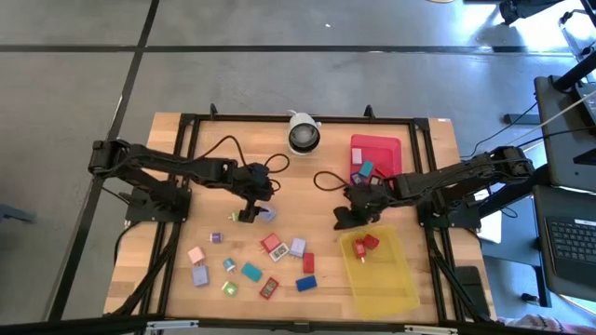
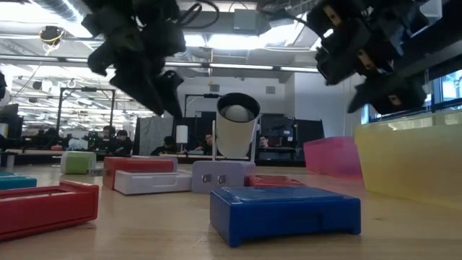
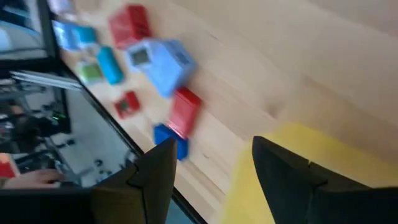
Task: Pick & Place Office items
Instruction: Put the top purple charger adapter into the yellow bin
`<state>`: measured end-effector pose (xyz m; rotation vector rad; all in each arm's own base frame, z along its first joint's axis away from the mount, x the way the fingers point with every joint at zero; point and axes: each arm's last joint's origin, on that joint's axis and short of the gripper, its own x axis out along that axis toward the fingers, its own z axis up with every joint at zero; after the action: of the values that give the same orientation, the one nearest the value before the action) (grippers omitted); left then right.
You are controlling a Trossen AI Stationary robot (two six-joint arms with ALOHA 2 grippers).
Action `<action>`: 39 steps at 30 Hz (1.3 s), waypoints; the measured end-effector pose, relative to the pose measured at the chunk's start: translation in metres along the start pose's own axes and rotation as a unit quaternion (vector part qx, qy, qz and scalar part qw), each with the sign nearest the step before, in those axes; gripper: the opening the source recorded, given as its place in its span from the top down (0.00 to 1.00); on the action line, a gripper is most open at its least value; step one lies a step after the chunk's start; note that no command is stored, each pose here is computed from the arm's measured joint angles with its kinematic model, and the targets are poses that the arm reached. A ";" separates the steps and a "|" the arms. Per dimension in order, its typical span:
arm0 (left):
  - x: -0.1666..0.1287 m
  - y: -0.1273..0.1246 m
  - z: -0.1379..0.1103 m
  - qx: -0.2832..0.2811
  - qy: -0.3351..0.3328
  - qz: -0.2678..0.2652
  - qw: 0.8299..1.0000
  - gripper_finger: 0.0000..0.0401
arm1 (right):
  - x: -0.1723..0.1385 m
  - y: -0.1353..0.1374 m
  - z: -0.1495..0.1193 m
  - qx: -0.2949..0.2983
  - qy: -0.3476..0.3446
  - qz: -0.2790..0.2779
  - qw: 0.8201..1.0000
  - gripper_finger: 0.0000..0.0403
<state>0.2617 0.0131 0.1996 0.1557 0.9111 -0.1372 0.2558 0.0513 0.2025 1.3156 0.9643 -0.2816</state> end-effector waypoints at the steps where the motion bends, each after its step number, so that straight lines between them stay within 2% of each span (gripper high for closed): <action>1: 0.002 -0.001 -0.003 0.000 0.002 0.000 1.000 0.31 | 0.000 0.002 0.001 -0.004 -0.009 0.008 1.000 0.47; 7: 0.011 -0.003 -0.018 -0.003 0.023 -0.005 1.000 0.31 | -0.001 0.006 0.006 -0.041 -0.059 0.026 0.997 0.47; 17: 0.039 -0.004 -0.030 -0.011 0.051 -0.018 0.998 0.31 | -0.005 0.005 0.023 -0.025 -0.103 0.028 0.994 0.47; 24: 0.057 -0.009 -0.040 -0.034 0.084 -0.077 0.993 0.31 | -0.008 0.003 0.032 -0.026 -0.113 0.029 0.993 0.47; 29: 0.069 -0.009 -0.042 -0.037 0.092 -0.078 0.992 0.31 | -0.009 0.003 0.037 -0.031 -0.120 0.031 0.992 0.47; 36: 0.067 -0.008 -0.037 -0.054 0.067 -0.056 0.995 0.31 | -0.009 0.003 0.037 -0.032 -0.123 0.032 0.991 0.47; 39: 0.066 -0.009 -0.036 -0.050 0.065 -0.049 0.995 0.35 | -0.010 0.003 0.037 -0.034 -0.125 0.031 0.991 0.47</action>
<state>0.2718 0.0073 0.1250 0.0262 1.0546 -0.1731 0.2682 0.0154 0.2094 1.2125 0.7153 -0.3530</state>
